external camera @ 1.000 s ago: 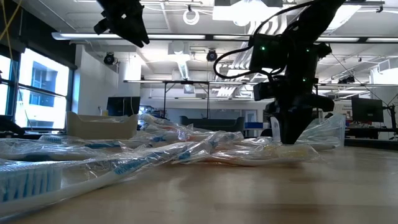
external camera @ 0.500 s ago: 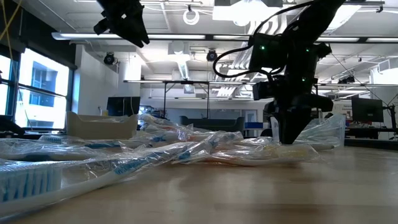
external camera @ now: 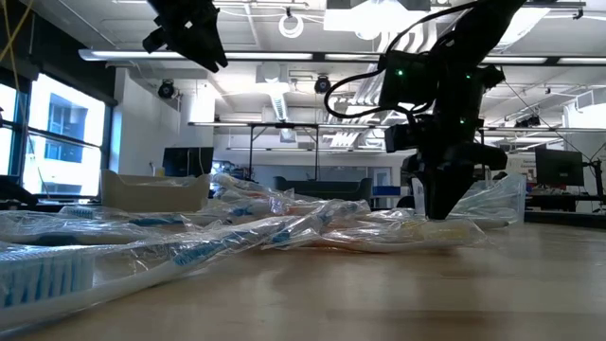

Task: Pick & Place Toothbrushes
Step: Put the green toothbrush into the transparent bin, then put the orange toothbrush into the blue bin

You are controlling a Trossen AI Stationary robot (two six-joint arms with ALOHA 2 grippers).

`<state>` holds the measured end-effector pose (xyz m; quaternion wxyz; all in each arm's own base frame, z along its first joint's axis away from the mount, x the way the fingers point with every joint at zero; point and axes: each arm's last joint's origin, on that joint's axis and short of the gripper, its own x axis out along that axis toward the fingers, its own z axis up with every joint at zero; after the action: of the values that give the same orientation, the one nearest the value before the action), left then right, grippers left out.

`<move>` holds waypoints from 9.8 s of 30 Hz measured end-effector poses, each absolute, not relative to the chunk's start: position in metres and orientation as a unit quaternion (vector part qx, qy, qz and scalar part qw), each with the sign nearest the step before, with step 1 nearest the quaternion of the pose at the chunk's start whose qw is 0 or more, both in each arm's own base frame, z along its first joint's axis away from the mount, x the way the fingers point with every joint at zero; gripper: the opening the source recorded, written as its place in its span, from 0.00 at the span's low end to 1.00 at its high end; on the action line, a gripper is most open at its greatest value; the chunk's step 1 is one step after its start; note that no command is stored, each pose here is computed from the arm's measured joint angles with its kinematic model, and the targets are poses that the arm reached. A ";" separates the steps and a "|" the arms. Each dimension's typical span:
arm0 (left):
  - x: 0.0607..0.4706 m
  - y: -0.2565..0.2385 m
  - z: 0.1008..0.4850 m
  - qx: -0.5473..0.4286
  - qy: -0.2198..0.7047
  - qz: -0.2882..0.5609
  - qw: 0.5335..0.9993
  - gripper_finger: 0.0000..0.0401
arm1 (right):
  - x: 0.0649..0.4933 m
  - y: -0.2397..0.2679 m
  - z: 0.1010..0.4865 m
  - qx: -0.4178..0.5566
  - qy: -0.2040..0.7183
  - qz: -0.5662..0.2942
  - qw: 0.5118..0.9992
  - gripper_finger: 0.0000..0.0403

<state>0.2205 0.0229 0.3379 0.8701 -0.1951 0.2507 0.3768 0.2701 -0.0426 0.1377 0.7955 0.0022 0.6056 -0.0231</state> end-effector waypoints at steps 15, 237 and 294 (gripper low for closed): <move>0.220 0.023 0.338 -0.195 0.251 0.377 0.870 0.28 | 0.270 -0.043 0.138 0.003 0.606 -0.035 0.795 0.06; 0.200 -0.036 0.316 -0.165 0.373 0.336 0.849 0.28 | 0.279 -0.049 0.326 0.114 0.319 -0.074 0.938 0.23; 0.258 0.014 0.288 -0.020 0.453 0.257 0.854 0.28 | 0.224 -0.040 0.366 0.033 0.274 -0.068 0.959 0.23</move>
<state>0.2580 0.0142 0.2884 0.8536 -0.0195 0.4527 0.2571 0.2244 -0.0405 0.3664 0.9589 0.0326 0.2736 -0.0684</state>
